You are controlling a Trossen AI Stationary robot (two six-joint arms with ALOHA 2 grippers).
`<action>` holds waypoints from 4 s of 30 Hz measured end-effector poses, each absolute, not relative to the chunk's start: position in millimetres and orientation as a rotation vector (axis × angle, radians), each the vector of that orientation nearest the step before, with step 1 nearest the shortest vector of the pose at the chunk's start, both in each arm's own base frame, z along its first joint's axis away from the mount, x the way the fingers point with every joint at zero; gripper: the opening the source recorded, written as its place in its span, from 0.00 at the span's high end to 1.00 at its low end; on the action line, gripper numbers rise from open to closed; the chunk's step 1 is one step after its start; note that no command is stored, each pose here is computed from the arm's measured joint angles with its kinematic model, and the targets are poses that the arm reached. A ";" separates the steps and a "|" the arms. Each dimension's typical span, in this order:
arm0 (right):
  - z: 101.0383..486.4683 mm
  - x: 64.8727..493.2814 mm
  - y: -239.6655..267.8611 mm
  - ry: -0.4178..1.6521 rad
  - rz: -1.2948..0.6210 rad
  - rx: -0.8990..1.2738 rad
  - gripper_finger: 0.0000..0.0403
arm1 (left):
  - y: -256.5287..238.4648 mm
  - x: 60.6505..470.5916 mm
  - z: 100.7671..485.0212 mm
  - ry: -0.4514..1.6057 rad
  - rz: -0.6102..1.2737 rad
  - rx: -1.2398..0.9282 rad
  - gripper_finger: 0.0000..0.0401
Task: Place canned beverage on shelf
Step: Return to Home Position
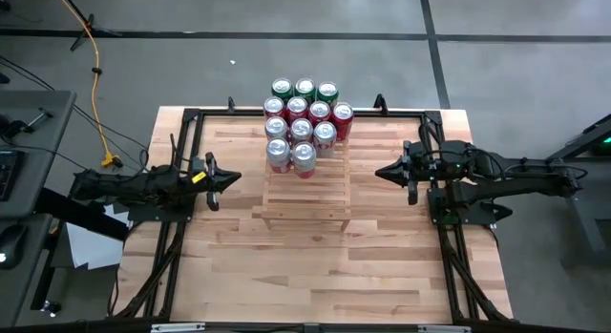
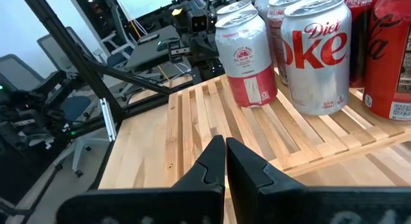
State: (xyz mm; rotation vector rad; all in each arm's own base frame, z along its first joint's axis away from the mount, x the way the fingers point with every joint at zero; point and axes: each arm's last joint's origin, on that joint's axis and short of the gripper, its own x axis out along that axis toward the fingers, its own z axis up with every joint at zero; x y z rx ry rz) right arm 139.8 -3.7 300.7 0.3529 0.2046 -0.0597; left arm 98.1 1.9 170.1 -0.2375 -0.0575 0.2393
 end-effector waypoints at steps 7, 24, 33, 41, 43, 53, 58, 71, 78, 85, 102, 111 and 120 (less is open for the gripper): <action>300.7 139.8 -3.7 0.205 -0.058 0.334 1.00 | 1.9 98.1 170.2 -0.058 0.239 -0.238 0.99; 300.8 139.8 -3.7 0.205 -0.056 0.315 1.00 | 2.4 98.0 170.3 -0.010 0.263 0.154 0.99; 300.8 139.8 -3.7 0.205 -0.056 0.315 1.00 | 2.4 98.0 170.3 -0.020 0.262 0.083 0.99; 300.8 139.8 -3.7 0.205 -0.056 0.317 1.00 | -4.2 99.0 167.1 0.004 0.029 0.114 0.99; 300.8 139.8 -3.7 0.205 -0.056 0.317 1.00 | -6.5 99.0 165.6 0.014 -0.049 0.073 0.99; 300.8 139.9 -3.7 0.205 -0.056 0.318 1.00 | -7.5 99.0 166.0 0.013 -0.085 0.004 0.99; 300.8 139.8 -3.7 0.204 -0.056 0.316 1.00 | -6.6 99.0 165.6 0.017 -0.055 0.009 0.99; 309.9 104.4 -2.8 0.103 -0.040 0.311 1.00 | -6.0 99.1 165.9 0.013 -0.034 0.011 0.99; 285.1 98.5 -3.4 0.070 -0.063 0.305 1.00 | -6.0 99.1 165.9 0.013 -0.034 0.011 0.99; 251.4 107.9 -3.4 -0.014 -0.042 0.315 1.00 | -6.0 99.0 165.9 0.013 -0.034 0.011 0.99; 192.7 116.3 -3.4 -0.068 -0.020 0.417 1.00 | -6.0 99.0 165.9 0.013 -0.034 0.012 0.99; 174.5 116.2 -3.7 -0.067 -0.031 0.444 1.00 | -6.0 99.0 166.0 0.013 -0.034 0.012 0.99; 165.4 116.3 -3.7 0.027 -0.051 0.359 1.00 | -6.0 99.0 166.0 0.013 -0.034 0.012 0.99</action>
